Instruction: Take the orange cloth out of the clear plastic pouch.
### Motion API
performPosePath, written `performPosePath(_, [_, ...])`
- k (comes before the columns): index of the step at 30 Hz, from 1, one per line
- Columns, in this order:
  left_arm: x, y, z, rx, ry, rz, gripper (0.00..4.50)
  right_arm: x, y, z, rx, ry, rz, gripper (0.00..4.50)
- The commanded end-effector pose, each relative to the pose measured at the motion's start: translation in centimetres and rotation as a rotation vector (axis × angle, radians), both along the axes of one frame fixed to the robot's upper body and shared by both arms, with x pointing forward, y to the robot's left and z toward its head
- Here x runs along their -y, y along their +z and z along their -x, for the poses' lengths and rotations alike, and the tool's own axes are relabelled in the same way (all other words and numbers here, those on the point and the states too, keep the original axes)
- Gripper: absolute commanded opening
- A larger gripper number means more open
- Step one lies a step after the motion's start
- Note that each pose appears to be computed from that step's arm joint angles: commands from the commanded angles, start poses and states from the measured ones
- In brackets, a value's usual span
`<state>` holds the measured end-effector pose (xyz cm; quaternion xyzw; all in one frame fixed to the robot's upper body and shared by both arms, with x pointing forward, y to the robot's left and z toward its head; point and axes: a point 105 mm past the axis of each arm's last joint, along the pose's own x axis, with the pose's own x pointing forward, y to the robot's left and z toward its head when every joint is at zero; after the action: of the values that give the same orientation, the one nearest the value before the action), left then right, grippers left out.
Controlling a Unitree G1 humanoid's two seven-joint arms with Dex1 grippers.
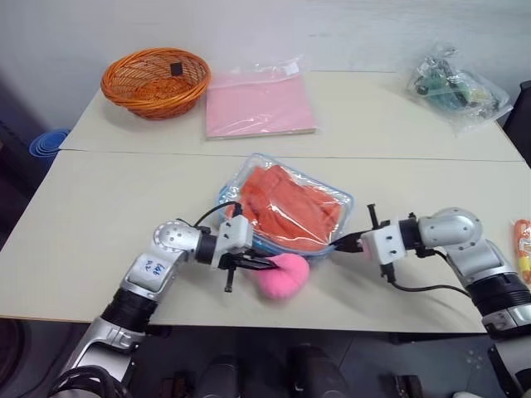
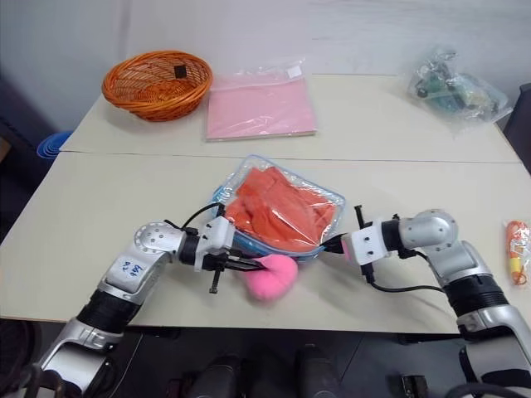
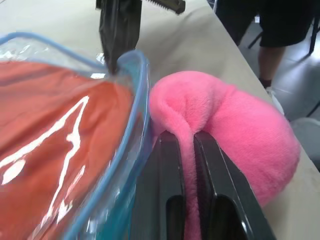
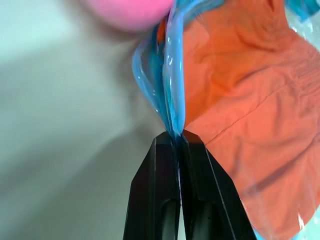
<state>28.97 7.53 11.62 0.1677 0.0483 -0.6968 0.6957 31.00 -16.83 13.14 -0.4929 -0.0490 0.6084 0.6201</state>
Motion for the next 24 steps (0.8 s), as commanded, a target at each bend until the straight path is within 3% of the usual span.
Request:
performPosePath(1, [-1.9, 1.1, -1.1, 0.001, 0.046, 0.017, 0.01, 1.1, 0.8, 0.5, 0.028, 0.015, -0.014, 0.00])
performPosePath(13, [-8.4, 2.3, -4.3, -0.173, 0.262, 0.077, 0.01, 2.8, 0.0, 3.1, 0.024, 0.096, 0.023, 0.00])
performPosePath(24, [-12.1, 3.8, -9.6, -0.131, 0.540, 0.092, 0.01, 4.7, -0.3, 5.6, -0.043, 0.129, 0.036, 0.00])
